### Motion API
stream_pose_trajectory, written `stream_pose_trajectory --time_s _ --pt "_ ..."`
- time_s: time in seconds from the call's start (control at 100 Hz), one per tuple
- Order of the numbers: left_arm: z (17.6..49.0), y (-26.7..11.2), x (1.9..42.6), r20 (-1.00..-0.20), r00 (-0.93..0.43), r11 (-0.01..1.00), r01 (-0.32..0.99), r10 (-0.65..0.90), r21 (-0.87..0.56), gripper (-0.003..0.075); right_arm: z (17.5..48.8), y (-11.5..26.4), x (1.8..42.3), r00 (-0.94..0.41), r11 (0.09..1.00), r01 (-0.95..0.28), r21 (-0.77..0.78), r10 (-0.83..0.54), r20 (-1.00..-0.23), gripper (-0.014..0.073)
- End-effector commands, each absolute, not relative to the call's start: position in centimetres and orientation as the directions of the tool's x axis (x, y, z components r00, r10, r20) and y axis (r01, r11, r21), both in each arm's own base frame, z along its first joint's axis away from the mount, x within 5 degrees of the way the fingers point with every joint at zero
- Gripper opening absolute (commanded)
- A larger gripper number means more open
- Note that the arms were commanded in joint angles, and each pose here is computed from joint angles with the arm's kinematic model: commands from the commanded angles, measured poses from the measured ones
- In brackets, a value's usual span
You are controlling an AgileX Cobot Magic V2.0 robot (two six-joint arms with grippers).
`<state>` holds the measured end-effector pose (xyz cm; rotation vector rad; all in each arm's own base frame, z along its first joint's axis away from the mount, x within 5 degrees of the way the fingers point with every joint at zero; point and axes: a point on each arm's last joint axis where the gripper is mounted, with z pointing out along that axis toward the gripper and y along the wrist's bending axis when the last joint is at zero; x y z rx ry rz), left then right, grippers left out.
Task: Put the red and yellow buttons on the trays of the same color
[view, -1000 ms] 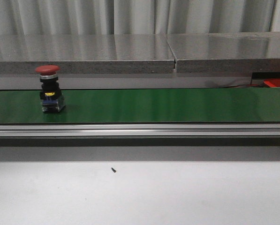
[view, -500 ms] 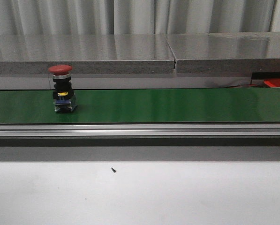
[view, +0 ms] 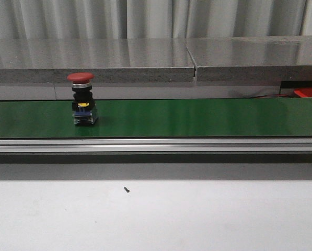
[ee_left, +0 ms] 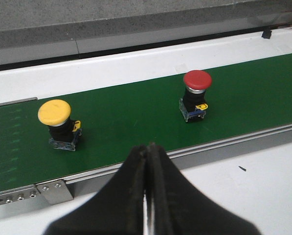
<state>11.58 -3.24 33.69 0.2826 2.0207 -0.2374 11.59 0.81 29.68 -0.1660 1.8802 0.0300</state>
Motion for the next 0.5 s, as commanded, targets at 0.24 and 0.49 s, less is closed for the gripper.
stream_pose_trajectory --time_s 0.24,0.49 --pt "34.8 -3.1 10.1 -0.943 -0.329 0.951 0.304 0.056 -0.050 -0.0019 31.6 0.9 11.8 -0.263 0.987 -0.139 -0.087 -0.121 -0.957 0.0003" --pt "34.8 -3.1 10.2 -0.943 -0.328 0.952 0.303 0.055 -0.050 -0.0019 34.8 1.7 14.2 -0.316 0.971 -0.227 -0.081 -0.152 -0.937 0.0013"
